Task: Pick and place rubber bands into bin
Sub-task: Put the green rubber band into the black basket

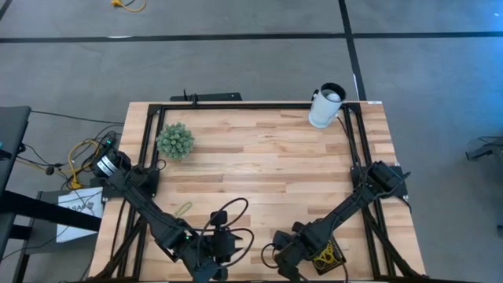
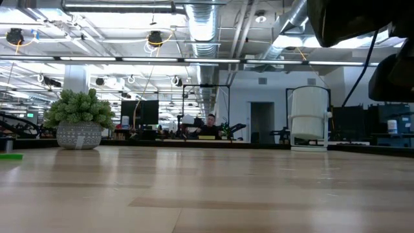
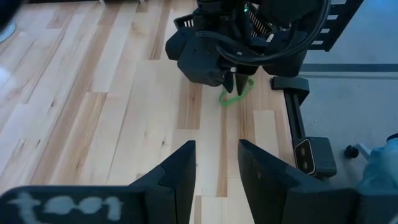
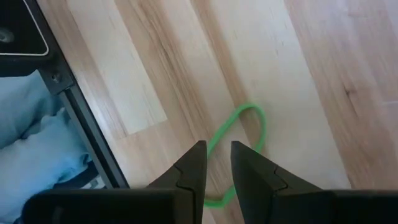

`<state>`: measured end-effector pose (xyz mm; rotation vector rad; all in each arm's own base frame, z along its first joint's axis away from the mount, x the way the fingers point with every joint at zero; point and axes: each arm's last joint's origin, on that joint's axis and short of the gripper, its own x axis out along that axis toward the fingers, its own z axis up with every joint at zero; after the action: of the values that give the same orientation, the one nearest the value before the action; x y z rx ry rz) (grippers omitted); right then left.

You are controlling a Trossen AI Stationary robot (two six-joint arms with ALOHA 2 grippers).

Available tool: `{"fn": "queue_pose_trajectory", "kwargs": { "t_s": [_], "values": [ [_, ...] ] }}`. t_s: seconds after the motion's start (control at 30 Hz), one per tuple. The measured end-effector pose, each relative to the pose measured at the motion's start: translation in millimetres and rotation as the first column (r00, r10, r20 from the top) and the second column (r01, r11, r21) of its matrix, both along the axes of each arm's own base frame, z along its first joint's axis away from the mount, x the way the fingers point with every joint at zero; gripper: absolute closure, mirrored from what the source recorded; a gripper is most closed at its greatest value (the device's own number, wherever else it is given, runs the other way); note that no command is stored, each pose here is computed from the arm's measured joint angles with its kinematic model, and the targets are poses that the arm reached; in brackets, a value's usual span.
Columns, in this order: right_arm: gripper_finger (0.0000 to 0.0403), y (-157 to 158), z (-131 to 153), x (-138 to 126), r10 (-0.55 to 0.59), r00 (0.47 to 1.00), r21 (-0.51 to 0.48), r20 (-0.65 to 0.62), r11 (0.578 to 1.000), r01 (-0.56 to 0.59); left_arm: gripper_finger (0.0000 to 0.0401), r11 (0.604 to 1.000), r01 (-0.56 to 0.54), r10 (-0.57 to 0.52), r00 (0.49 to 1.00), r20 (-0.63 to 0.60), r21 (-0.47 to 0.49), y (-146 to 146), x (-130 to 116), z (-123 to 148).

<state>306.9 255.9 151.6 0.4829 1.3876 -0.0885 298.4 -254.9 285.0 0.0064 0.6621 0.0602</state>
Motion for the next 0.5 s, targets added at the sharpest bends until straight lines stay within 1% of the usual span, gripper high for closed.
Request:
{"fn": "queue_pose_trajectory", "kwargs": {
  "t_s": [0.17, 0.3, 0.4, 0.5],
  "values": [
    [0.0335, 1.3, -0.3, -1.9, -0.017, 1.0, -0.032, 0.018, 0.999, 0.017, 0.029, 1.0, 0.003, -0.003, 1.0, 0.0, -0.005, -2.3, -2.1, -0.1],
    [0.0335, 1.6, -0.5, -2.5, -0.037, 0.999, -0.035, 0.016, 0.999, 0.037, 0.029, 1.0, 0.008, -0.008, 1.0, 0.0, -0.01, -4.8, -4.3, -0.1],
    [0.0335, 2.5, -0.5, -3.1, -0.035, 0.999, -0.031, 0.015, 0.999, 0.035, 0.029, 1.0, 0.008, -0.008, 1.0, 0.0, -0.018, -6.7, -5.9, -0.1],
    [0.0335, 3.5, -0.5, -4.1, -0.014, 1.0, 0.002, -0.017, 1.0, 0.014, 0.029, 1.0, 0.008, -0.008, 1.0, 0.0, -0.021, -7.2, -6.4, -0.1]
  ]
}}
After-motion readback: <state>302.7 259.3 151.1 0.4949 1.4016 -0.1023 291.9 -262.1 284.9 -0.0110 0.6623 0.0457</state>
